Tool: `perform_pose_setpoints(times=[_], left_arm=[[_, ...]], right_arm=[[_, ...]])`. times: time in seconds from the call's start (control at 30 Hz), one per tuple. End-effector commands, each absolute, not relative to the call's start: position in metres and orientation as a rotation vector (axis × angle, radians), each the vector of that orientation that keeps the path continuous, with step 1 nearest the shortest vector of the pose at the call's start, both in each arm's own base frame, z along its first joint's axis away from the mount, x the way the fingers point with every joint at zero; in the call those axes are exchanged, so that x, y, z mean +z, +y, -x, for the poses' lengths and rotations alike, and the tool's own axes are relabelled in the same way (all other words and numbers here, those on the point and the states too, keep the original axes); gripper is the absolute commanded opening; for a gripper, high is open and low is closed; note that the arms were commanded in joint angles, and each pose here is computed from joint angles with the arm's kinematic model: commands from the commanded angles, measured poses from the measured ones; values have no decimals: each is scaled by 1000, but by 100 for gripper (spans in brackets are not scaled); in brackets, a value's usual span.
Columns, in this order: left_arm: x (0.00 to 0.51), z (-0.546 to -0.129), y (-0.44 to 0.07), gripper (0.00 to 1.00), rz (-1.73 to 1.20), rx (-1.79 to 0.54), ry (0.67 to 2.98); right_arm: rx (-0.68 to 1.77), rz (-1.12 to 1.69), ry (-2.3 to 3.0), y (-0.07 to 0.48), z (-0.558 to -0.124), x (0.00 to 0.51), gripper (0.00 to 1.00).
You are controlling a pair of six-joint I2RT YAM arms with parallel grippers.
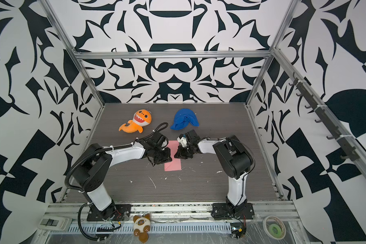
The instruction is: Fold a paper plane with a square sheet of paper (pick it up from the middle)
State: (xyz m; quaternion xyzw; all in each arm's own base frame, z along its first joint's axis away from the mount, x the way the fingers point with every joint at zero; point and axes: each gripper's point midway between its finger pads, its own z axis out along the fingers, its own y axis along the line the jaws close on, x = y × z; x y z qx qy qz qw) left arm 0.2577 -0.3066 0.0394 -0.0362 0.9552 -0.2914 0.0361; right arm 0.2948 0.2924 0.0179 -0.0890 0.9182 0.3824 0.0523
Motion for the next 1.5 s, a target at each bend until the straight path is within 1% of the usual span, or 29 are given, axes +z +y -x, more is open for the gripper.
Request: perform_pose_setpoints(times=[0.0,0.17,0.43,0.73,0.97,1.17,1.3,1.47], left_arm=[[39,-263,-318,5,214,-972,2920],[27,-256,-323,4,200,-934,2980],[10,-248,-302,2,251,-775,3043],[4,-215,-280,3,265,-712,3151],[5,-201,-263,6,285,-640,3184],[8,-194,-256,11,296,-613,3195],[7,-187,-257,12,280,-610,3217],[5,-181,-250,13,272,-533,3234]], right_arm=[[974,158,2919,267,-285,-17,0],[946,124,2938,262,-283,-24,0],[900,100,2971,255,-276,-36,0],[832,77,3002,247,-275,-43,0],[817,64,3013,246,-276,-46,0],[811,57,3021,246,-276,-48,0],[810,54,3021,246,-276,-48,0],[803,52,3024,245,-276,-48,0]])
